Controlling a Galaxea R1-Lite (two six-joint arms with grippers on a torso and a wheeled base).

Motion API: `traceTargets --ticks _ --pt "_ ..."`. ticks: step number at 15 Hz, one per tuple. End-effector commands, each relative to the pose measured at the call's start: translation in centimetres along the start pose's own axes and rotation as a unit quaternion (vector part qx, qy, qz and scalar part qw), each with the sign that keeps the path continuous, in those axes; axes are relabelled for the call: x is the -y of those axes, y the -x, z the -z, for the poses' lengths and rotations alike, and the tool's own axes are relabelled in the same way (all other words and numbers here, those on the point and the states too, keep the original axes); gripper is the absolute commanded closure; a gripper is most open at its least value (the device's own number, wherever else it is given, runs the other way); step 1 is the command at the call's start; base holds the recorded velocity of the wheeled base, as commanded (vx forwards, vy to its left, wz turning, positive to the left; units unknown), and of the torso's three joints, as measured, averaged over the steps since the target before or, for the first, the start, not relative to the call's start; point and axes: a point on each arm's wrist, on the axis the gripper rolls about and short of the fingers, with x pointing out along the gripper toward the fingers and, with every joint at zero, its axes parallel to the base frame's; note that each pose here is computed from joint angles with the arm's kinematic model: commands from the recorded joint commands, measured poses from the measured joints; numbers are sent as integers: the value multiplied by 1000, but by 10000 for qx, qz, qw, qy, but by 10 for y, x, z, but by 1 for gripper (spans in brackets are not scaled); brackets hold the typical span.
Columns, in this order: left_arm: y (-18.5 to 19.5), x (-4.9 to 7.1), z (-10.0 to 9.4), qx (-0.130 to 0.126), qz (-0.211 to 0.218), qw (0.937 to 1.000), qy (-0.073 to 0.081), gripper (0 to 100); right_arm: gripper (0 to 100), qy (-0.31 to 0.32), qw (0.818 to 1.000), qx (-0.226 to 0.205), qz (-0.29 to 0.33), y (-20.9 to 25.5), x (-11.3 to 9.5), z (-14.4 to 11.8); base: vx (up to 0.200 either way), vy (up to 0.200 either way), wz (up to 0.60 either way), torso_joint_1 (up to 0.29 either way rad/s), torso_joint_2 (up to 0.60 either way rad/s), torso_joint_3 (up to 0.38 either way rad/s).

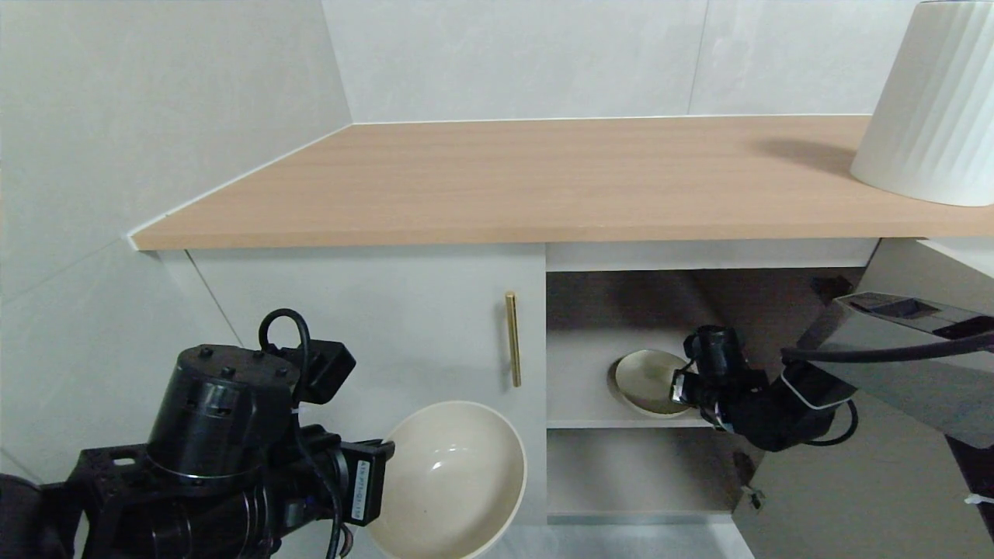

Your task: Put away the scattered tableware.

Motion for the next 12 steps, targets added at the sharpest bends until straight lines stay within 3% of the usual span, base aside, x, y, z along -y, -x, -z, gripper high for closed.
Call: traceTargets --ticks 1,8,9,12 --pt "0 0 0 11 1 10000 5 100 100 -29 10000 58 -20 -2 -2 -2 0 0 0 0 0 0" --pt "0 0 -1 56 7 10000 14 100 100 -91 9998 170 50 -9 -7 -5 0 0 0 0 0 0" --pt "0 0 -1 56 7 10000 14 100 0 -87 9998 169 44 -9 -8 -5 0 0 0 0 0 0" --pt "0 0 -1 49 5 10000 12 100 0 -129 9997 193 18 -4 -9 -7 0 0 0 0 0 0"
